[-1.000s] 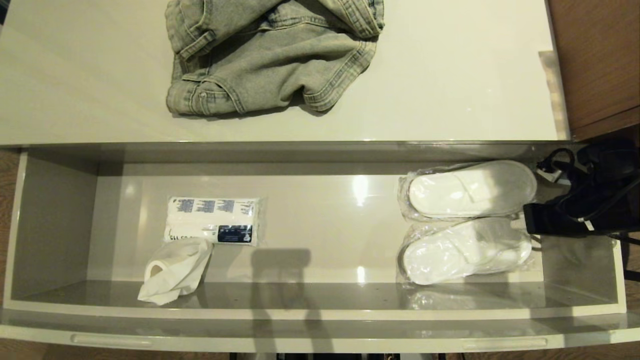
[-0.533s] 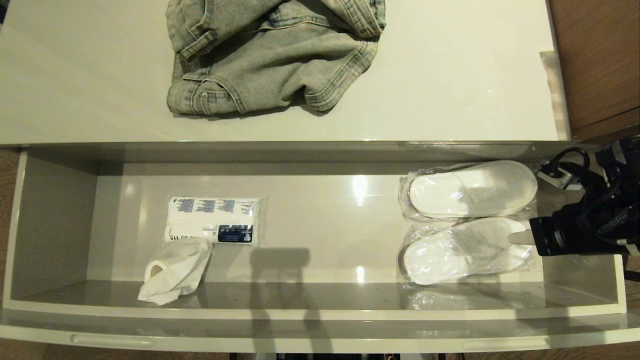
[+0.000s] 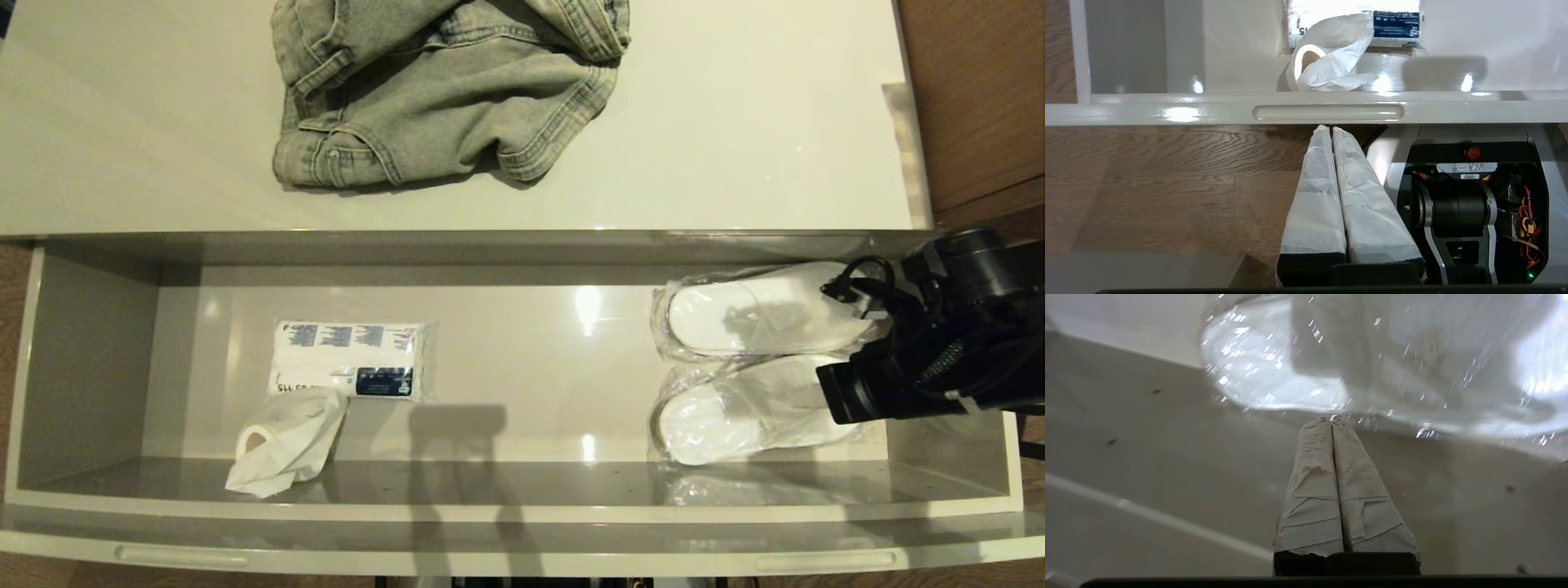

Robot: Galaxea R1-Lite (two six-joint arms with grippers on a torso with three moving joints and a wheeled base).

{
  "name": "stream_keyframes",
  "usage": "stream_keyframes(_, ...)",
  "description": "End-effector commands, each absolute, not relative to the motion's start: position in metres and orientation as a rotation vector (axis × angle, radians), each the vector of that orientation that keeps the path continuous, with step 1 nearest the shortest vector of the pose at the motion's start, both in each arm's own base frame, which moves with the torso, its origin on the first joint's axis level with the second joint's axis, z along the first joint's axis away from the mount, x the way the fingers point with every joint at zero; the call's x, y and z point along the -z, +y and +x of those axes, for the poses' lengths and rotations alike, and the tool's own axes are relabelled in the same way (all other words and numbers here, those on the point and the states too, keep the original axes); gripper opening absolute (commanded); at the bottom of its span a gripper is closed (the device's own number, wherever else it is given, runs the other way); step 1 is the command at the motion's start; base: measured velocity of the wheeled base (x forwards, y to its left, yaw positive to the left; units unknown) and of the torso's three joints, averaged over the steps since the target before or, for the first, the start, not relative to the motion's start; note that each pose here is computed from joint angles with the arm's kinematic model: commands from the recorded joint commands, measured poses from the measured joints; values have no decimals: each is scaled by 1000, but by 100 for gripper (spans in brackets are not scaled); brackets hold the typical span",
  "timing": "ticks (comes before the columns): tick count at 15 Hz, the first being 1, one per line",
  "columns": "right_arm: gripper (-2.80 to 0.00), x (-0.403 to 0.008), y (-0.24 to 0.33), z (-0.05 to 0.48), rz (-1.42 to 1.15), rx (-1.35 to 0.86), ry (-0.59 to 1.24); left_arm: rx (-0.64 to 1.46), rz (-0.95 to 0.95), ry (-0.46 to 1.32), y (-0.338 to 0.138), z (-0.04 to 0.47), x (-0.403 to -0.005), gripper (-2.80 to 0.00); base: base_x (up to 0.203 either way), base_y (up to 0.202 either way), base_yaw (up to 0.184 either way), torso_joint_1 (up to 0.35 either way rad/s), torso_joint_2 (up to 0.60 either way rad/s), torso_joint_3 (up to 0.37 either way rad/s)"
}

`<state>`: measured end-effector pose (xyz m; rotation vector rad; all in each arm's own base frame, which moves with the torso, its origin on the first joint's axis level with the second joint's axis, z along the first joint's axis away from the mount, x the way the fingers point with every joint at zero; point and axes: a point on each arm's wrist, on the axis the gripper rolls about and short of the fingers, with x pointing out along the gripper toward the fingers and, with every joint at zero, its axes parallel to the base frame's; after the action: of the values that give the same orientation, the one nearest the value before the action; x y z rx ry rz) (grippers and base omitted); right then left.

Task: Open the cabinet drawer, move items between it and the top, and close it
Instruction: Take out the disposable slippers from the drawer

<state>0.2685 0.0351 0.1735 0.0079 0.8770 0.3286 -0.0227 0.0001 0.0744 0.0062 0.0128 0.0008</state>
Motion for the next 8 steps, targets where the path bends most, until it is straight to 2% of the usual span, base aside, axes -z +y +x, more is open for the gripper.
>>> stream_keyframes(1, -280, -151, 43, 292, -10, -348, 927, -1, 6, 12, 0, -23, -74, -280, 0, 0, 0, 0, 0, 0)
stream_keyframes(4, -280, -144, 50, 296, -58, -348, 913, -1, 6, 12, 0, -23, -74, -280, 0, 0, 0, 0, 0, 0)
stream_keyframes(8, -280, -163, 48, 288, 3, -317, 859, -1, 6, 14, 0, -23, -74, -280, 0, 0, 0, 0, 0, 0)
